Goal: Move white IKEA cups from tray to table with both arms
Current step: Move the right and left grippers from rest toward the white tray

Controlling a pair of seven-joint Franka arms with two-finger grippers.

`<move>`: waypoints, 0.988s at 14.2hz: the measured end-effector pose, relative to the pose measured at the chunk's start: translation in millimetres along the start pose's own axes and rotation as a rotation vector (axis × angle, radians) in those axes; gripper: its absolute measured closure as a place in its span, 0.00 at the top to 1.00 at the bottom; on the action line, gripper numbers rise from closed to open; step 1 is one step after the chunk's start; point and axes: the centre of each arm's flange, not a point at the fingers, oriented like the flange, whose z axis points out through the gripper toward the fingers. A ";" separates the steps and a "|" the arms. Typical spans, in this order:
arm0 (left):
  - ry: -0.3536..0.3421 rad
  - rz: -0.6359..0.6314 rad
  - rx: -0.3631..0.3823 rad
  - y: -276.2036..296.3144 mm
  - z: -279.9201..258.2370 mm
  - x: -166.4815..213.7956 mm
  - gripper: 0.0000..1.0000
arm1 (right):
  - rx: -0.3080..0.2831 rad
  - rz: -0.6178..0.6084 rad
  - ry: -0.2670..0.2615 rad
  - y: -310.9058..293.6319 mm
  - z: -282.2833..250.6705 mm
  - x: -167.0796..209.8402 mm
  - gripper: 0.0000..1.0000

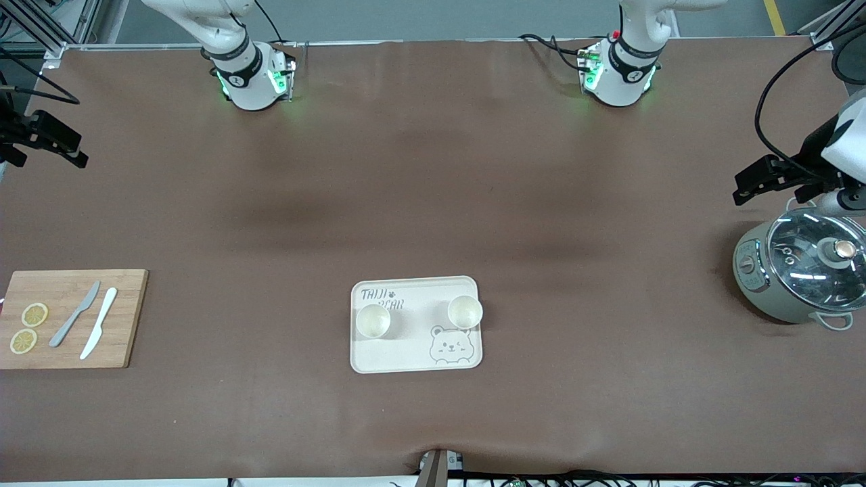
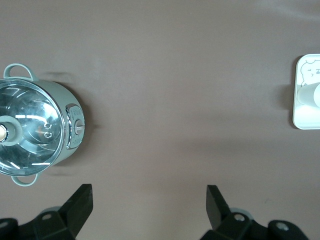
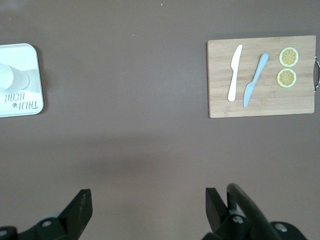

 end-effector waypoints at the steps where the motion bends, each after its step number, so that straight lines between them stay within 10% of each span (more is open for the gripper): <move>1: 0.000 0.000 0.000 0.0 0.0 0.0 1.00 | 0.000 0.000 0.000 0.0 0.1 0.0 1.00; 14: -0.049 0.010 0.005 6.7 28.9 11.2 1.00 | 0.001 -0.007 -0.011 -3.6 5.7 1.8 1.00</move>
